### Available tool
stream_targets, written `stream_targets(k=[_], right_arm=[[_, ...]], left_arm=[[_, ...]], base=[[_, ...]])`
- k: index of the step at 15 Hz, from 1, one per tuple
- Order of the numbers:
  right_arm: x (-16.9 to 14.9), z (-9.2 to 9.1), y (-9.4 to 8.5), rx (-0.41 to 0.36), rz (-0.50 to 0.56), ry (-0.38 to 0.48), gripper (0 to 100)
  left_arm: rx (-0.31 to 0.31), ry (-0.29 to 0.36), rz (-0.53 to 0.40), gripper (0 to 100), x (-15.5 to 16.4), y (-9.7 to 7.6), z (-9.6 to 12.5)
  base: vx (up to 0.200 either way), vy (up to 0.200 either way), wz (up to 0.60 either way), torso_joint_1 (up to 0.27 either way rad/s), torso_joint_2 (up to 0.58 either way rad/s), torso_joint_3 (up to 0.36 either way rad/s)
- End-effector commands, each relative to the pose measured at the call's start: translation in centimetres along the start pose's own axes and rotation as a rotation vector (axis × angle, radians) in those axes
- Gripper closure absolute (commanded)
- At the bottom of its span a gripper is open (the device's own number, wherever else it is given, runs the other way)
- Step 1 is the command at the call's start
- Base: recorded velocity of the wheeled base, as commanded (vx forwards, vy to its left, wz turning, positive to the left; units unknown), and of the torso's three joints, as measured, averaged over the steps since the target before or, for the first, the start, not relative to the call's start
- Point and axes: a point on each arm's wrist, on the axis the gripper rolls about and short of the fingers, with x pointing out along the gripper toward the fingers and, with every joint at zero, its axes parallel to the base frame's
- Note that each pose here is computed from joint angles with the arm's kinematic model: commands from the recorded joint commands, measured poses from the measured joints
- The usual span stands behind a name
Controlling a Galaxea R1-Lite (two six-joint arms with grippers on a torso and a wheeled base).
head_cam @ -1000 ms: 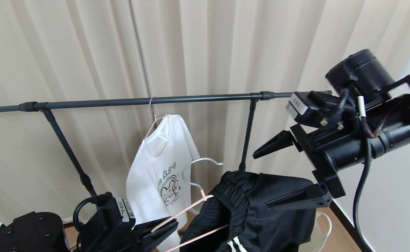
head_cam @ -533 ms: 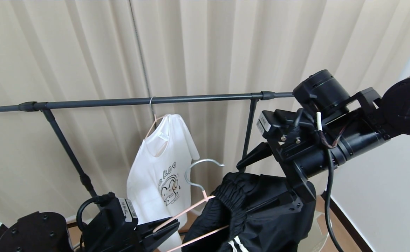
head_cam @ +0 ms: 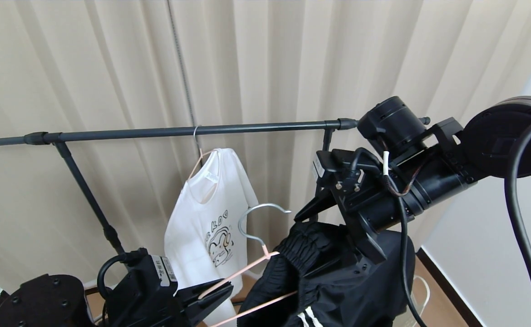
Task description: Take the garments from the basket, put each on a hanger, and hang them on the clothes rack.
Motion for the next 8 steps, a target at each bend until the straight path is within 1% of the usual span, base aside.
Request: stream_targets(k=[1, 7, 8], right_arm=[[0.22, -0.03, -0.12, 0.002, 0.004, 0.003, 0], [0.46, -0.14, -0.26, 0.006, 0.008, 0.007, 0], [0.46, -0.14, -0.26, 0.006, 0.008, 0.007, 100]], left_arm=[[0.0, -0.001, 0.0, 100, -0.01, 0.0, 0.02], [0.002, -0.009, 0.001, 100, 0.01, 0.01, 0.09], [0.003, -0.013, 0.002, 100, 0.01, 0.02, 0.13]], base=[[0.0, 0.0, 0.0, 0.0, 0.0, 0.0], [0.0, 0.0, 0.0, 0.0, 0.0, 0.0], [0.0, 0.0, 0.0, 0.0, 0.0, 0.0]])
